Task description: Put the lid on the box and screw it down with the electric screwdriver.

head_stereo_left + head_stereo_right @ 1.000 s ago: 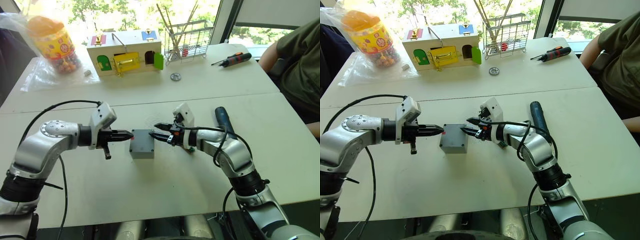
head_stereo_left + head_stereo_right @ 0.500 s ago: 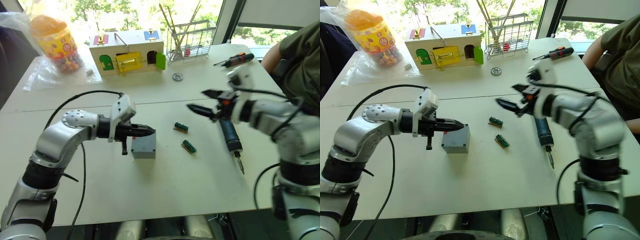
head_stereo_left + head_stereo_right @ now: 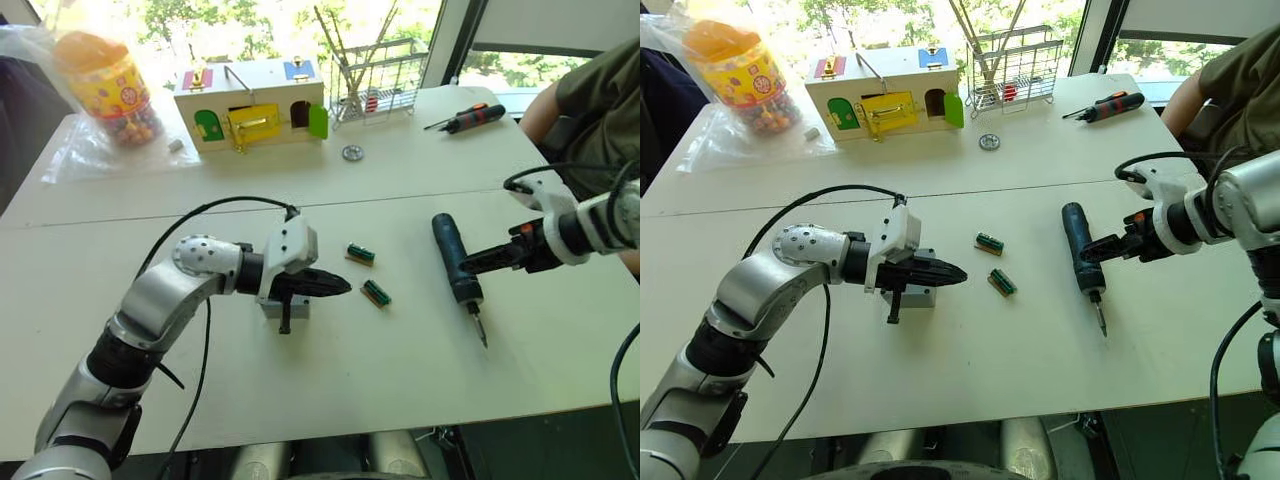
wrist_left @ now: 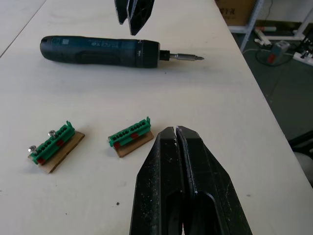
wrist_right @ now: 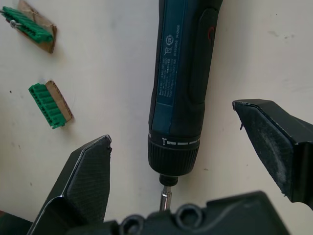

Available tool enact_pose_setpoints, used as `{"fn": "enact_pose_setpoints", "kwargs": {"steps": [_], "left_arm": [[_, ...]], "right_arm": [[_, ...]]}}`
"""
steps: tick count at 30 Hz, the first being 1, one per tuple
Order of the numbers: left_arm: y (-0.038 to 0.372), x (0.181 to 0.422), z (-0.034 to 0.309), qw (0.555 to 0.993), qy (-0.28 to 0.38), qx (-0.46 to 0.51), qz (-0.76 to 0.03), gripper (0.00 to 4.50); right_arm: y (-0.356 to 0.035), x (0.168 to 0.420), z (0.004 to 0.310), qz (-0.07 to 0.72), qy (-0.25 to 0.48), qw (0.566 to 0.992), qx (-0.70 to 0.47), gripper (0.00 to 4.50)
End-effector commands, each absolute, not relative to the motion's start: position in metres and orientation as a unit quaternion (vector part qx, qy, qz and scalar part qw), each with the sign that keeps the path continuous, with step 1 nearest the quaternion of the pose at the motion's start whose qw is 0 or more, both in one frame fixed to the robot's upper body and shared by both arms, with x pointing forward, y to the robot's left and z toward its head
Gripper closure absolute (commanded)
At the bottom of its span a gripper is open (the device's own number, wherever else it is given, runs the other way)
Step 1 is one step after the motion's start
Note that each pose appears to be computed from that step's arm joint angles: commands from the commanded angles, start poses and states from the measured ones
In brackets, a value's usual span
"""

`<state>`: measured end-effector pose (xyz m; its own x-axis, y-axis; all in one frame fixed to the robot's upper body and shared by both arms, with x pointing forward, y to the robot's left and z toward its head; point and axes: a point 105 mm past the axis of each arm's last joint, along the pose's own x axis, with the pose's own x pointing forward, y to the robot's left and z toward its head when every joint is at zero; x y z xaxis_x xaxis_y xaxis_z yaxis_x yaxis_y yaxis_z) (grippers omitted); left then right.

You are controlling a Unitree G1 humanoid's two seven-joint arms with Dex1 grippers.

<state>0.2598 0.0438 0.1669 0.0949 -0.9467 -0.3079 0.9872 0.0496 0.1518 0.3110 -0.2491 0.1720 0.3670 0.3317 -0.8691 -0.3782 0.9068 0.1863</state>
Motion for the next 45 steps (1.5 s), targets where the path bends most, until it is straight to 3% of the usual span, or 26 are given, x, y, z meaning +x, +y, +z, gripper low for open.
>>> {"fn": "enact_pose_setpoints", "kwargs": {"steps": [1, 4, 15, 18, 24, 26, 29, 31, 35, 40, 45], "left_arm": [[0.038, 0.252, 0.175, 0.717, 0.035, 0.177, -0.674, 4.50], [0.035, 0.250, 0.175, 0.720, 0.029, 0.176, -0.671, 4.50], [0.029, 0.255, 0.172, 0.744, 0.022, 0.157, -0.649, 4.50], [0.029, 0.255, 0.171, 0.746, 0.023, 0.157, -0.646, 4.50], [0.033, 0.259, 0.171, 0.755, 0.022, 0.161, -0.635, 4.50], [0.033, 0.260, 0.172, 0.760, 0.019, 0.154, -0.631, 4.50], [0.040, 0.266, 0.173, 0.769, 0.021, 0.153, -0.621, 4.50], [0.048, 0.271, 0.174, 0.774, 0.026, 0.157, -0.612, 4.50], [0.074, 0.289, 0.181, 0.796, 0.037, 0.147, -0.587, 4.50], [0.095, 0.301, 0.196, 0.816, 0.026, 0.104, -0.568, 4.50], [0.112, 0.303, 0.193, 0.818, 0.057, 0.123, -0.558, 4.50]], "right_arm": [[-0.248, 0.316, 0.175, 0.211, 0.529, 0.821, -0.034, 0.03], [-0.261, 0.327, 0.159, 0.151, 0.552, 0.817, -0.065, 0.03], [-0.244, 0.324, 0.119, 0.178, 0.610, 0.761, -0.128, 0.03], [-0.236, 0.317, 0.115, 0.203, 0.619, 0.744, -0.147, 0.68], [-0.256, 0.300, 0.098, 0.182, 0.649, 0.718, -0.176, 2.61], [-0.255, 0.292, 0.094, 0.185, 0.657, 0.713, -0.159, 2.61], [-0.244, 0.302, 0.102, 0.189, 0.636, 0.736, -0.134, 2.61], [-0.238, 0.318, 0.115, 0.189, 0.605, 0.765, -0.118, 2.61], [-0.205, 0.357, 0.184, 0.233, 0.482, 0.844, -0.033, 2.61], [-0.191, 0.367, 0.246, 0.241, 0.341, 0.909, -0.009, 2.61], [-0.169, 0.362, 0.301, 0.262, 0.103, 0.959, 0.029, 2.61]]}}
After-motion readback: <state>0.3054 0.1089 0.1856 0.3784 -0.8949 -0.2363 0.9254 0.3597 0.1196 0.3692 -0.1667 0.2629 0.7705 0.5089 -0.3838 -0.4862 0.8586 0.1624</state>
